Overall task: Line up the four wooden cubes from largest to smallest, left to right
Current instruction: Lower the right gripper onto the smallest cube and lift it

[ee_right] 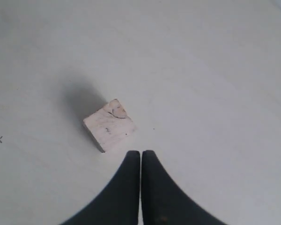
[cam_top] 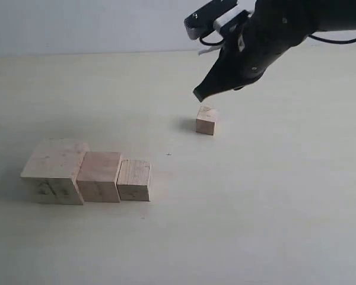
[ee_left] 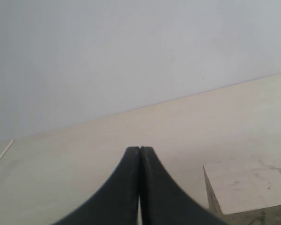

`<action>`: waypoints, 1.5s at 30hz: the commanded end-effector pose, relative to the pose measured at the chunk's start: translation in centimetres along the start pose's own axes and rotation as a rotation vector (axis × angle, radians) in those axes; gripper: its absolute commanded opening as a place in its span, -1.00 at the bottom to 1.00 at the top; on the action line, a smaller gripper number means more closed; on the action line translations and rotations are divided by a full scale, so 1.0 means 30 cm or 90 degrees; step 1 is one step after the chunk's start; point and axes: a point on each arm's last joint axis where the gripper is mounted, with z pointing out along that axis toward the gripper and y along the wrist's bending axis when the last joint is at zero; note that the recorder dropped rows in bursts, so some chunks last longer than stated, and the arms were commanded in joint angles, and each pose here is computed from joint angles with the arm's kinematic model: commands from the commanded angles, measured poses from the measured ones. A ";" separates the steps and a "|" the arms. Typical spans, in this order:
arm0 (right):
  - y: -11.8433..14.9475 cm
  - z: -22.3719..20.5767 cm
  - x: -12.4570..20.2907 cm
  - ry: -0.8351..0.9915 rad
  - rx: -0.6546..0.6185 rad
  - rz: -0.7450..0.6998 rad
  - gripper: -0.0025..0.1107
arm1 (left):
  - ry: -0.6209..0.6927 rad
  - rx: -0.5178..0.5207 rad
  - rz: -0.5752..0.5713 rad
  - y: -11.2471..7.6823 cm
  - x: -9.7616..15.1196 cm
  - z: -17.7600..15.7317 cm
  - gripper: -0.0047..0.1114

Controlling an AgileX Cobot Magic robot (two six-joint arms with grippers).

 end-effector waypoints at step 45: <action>0.040 0.421 0.087 -0.005 -0.069 0.350 0.27 | -0.006 -0.003 -0.006 0.001 -0.002 -0.002 -0.92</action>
